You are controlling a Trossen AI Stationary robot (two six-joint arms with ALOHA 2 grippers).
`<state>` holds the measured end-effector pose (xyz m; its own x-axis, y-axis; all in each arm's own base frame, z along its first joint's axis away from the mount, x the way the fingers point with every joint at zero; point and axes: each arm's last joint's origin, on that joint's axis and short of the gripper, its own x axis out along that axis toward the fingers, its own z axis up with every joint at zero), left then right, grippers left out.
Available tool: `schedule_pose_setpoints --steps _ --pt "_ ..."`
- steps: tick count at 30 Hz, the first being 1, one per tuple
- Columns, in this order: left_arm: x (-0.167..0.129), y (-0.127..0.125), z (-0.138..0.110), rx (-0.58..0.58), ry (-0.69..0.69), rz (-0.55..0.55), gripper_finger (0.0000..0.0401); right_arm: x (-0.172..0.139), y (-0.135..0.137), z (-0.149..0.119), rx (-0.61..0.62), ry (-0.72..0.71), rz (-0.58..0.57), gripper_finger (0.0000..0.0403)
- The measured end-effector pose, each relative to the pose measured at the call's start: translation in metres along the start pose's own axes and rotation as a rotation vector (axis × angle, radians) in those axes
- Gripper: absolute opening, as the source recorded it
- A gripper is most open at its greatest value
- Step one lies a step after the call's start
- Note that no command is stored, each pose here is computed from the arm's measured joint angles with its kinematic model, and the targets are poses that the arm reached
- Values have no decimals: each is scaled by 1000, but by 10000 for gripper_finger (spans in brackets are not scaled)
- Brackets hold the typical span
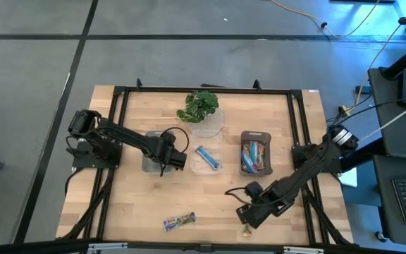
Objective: Pick and place Granola Bars by type
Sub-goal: Put the yellow granola bar into the gray bin
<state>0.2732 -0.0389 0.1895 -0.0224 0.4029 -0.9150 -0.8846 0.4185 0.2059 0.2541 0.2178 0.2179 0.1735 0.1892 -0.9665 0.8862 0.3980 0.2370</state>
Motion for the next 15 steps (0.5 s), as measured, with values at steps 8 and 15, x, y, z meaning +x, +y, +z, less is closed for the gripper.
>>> schedule_pose_setpoints --steps 8,15 --pt "-18 11 6 -6 -73 -64 187 35 5 -2 93 48 -84 268" --pt "-28 9 12 38 -133 -167 188 64 6 -2 99 34 -137 268"
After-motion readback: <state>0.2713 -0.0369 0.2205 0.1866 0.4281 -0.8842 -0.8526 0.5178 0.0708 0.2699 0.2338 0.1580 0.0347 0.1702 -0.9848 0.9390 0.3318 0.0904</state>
